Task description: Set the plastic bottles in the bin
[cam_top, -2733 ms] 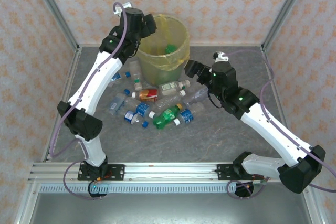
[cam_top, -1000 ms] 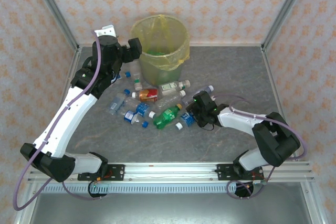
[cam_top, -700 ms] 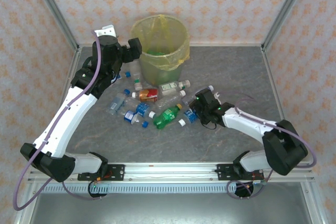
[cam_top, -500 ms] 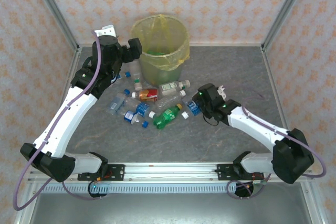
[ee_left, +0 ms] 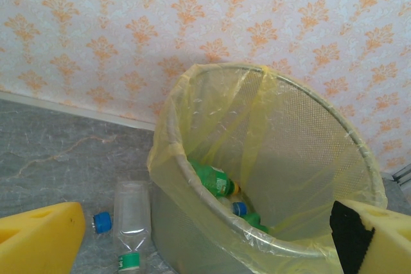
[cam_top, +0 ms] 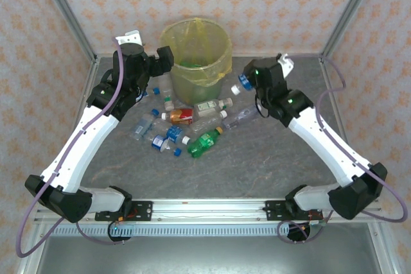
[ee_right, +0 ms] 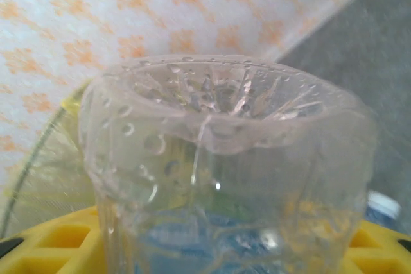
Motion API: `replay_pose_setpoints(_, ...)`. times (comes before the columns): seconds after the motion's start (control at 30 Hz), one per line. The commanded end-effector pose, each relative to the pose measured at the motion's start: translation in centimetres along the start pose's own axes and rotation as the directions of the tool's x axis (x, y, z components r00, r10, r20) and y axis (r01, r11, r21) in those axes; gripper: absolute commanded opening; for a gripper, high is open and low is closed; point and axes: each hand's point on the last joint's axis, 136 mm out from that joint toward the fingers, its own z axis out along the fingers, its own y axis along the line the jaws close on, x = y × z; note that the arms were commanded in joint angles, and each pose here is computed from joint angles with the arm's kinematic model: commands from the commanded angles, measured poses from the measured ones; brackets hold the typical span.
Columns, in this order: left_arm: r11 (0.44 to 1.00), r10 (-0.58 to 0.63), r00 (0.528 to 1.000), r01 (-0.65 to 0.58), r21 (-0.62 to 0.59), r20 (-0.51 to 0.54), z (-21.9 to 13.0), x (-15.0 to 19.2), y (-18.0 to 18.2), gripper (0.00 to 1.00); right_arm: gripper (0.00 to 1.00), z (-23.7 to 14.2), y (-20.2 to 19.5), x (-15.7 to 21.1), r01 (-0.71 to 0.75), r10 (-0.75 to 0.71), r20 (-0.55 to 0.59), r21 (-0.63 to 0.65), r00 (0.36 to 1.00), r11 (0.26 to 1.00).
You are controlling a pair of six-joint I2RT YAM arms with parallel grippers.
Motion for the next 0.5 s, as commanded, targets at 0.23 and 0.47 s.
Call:
replay_pose_setpoints(0.23,1.0,-0.019,0.998,0.019,0.003,0.064,-2.5,-1.7,0.3,0.99,0.58,3.4,9.9,-6.5,0.224,-0.206,0.209,-0.069,0.956,0.972)
replay_pose_setpoints(0.47,0.999,-0.031,0.996,0.032,-0.006,0.081,-4.3,-2.0,1.2,0.99,0.57,8.5,14.4,-5.9,0.337,-0.316,0.209,-0.076,0.926,0.938)
